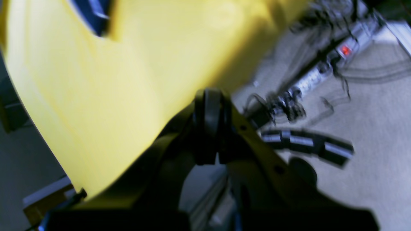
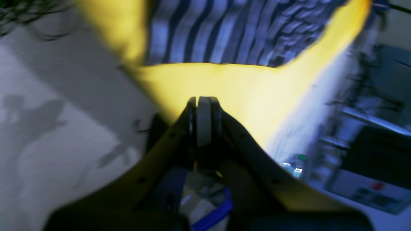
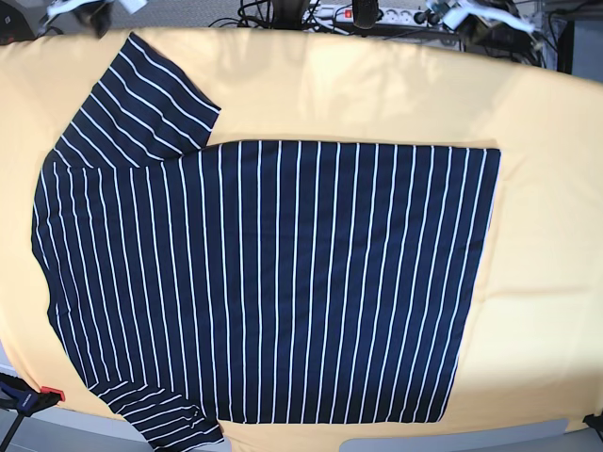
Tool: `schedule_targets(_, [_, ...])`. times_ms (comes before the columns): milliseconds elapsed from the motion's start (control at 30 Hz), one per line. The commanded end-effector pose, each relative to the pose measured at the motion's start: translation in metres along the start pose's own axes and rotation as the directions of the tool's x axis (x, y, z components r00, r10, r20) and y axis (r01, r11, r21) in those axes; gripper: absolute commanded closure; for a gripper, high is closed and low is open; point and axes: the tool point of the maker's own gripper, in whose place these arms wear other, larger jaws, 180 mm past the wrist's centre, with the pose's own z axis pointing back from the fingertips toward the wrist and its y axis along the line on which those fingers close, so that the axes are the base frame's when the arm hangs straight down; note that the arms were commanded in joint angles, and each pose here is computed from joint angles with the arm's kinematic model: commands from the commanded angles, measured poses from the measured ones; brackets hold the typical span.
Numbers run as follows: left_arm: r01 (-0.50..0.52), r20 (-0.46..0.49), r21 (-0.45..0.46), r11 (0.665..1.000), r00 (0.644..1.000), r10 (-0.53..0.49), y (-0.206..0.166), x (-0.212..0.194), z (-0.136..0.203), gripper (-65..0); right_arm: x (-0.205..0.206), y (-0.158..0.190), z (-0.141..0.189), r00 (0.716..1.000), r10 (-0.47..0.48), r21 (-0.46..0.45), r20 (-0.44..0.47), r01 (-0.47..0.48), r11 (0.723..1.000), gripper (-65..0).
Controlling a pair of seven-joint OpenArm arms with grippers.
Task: Fold the T-shirt properly
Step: 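Lower both grippers and grasp the shirt's shoulder and hem corners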
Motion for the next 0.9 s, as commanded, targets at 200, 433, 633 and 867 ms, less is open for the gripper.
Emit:
schedule_targets(200, [-0.031, 0.171, 0.050, 0.998, 0.985, 0.022, 0.059, 0.028, -0.014, 0.0, 0.006, -0.024, -0.021, 0.997, -0.053, 0.003, 0.057, 0.052, 0.999, 0.0])
schedule_targets(433, [0.044, 0.288, 0.052, 0.998, 0.956, -0.057, 0.088, 0.041, -0.039, 0.0, 0.031, -0.032, -0.039, 0.972, -0.180, 0.057, 0.148, 0.173, 0.983, 0.0])
schedule_targets(633, [0.199, 0.336, -0.061, 0.978, 0.927, -0.168, 0.090, 0.020, -0.068, 0.0, 0.038, -0.042, -0.043, 0.966, -0.187, 0.028, 0.177, 0.184, 0.982, 0.0])
schedule_targets(867, [0.264, 0.443, -0.104, 0.959, 0.876, -0.193, 0.112, 0.017, -0.083, -35.9, 0.039, -0.040, -0.043, 0.962, -0.211, 0.037, 0.176, 0.208, 0.978, 0.0])
